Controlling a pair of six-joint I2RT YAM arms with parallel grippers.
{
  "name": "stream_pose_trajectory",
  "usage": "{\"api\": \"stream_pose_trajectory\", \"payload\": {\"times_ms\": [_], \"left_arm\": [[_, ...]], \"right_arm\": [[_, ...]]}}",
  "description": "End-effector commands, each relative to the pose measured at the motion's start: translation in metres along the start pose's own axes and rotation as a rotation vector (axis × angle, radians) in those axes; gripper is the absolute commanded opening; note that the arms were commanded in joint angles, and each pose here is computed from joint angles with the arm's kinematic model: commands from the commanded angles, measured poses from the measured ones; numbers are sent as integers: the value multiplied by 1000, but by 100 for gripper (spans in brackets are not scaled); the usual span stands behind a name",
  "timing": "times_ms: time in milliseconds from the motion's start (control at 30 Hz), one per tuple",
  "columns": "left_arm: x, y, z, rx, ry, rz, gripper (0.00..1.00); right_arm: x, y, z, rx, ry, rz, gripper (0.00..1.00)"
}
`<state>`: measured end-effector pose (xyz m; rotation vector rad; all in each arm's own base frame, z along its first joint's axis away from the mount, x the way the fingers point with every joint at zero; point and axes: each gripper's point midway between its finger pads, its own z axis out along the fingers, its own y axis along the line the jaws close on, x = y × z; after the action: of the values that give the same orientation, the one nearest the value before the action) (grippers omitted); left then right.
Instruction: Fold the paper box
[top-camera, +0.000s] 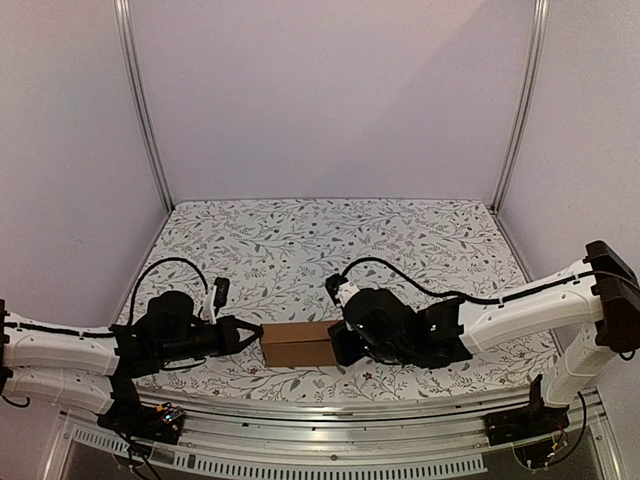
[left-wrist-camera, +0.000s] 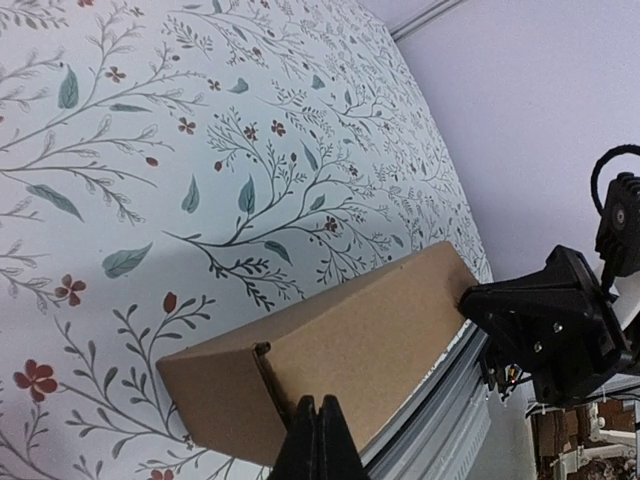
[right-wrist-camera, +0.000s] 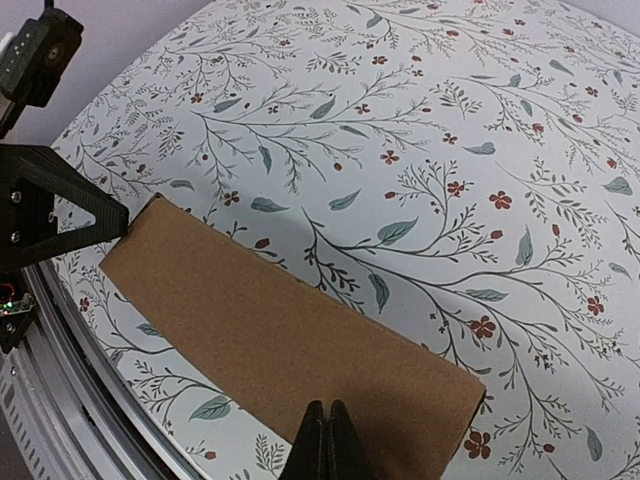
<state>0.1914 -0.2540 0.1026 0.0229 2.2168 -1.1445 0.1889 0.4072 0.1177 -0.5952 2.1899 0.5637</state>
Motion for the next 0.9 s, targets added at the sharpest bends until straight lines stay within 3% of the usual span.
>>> {"api": "stream_pose_trajectory", "payload": {"times_ms": [0,300,867], "left_arm": [[18,40,-5,-166,69,17,0],[18,38,1,-163,75,15,0],[-7,17,-4,-200,62,90,0]], "right_arm": [[-21,-1,-19,-101,31,-16,0],[-33,15,-39,-319,71,-2,0],[-23,-17,-35,-443,85,176,0]]}}
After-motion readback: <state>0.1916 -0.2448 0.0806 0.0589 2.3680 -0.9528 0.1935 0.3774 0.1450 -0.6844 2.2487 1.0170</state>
